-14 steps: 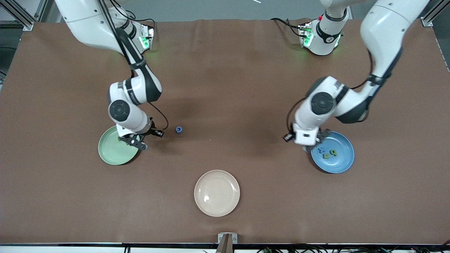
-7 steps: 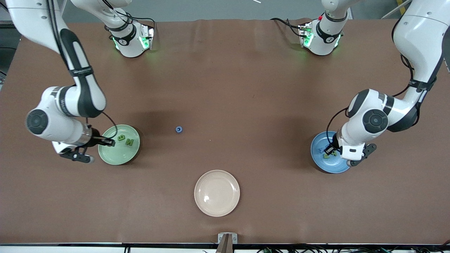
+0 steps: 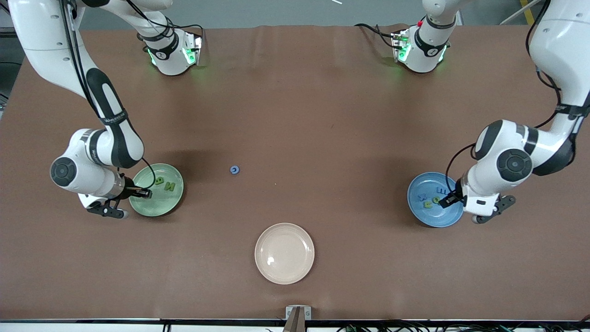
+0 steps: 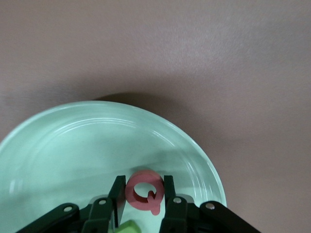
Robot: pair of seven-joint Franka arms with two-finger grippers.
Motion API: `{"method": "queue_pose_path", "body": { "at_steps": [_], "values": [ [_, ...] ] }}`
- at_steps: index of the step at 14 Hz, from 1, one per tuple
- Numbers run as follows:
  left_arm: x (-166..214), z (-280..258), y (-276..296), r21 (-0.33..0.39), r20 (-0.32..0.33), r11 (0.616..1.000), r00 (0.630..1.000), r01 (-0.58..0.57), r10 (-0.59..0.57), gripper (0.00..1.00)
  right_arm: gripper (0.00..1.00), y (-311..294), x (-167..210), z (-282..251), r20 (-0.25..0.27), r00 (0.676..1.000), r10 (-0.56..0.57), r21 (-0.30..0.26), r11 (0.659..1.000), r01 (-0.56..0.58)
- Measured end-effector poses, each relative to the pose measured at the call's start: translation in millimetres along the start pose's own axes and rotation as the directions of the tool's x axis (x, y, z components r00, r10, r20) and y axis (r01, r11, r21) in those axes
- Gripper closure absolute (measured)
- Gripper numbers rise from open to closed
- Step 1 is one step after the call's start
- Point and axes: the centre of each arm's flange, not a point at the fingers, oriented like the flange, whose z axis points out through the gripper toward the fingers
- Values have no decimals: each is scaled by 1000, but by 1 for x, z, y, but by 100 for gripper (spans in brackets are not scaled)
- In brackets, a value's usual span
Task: Sort upper and lower case letters into plates
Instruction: 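Retract the left gripper while the right gripper grasps the blue G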
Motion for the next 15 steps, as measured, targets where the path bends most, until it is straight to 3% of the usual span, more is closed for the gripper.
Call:
{"method": "queue_pose_path", "body": {
  "at_steps": [1, 4, 7, 10, 12, 15],
  "values": [
    [5, -31, 1, 15, -20, 999, 999, -28, 28, 0, 64, 0, 0, 3, 5, 1000, 0, -1, 1000, 0],
    [14, -128, -3, 59, -79, 991, 989, -119, 124, 0, 62, -1, 1, 1, 1, 1000, -1, 0, 1000, 1],
    [1, -209, -9, 73, -76, 973, 972, -219, 224, 0, 36, -17, 0, -11, 24, 1000, 0, 6, 1000, 0],
    [-27, -265, -13, 54, -77, 960, 957, -276, 280, 0, 4, -74, -12, -46, 37, 995, 88, 4, 996, -88],
    [-47, -292, -16, 56, -84, 943, 940, -328, 332, 0, 0, -132, -33, -55, 35, 988, 149, 5, 989, -150],
    [-61, -324, -31, 6, -94, 936, 932, -352, 351, 0, 0, -216, -81, -37, 41, 968, 246, 24, 969, -247]
  ]
}}
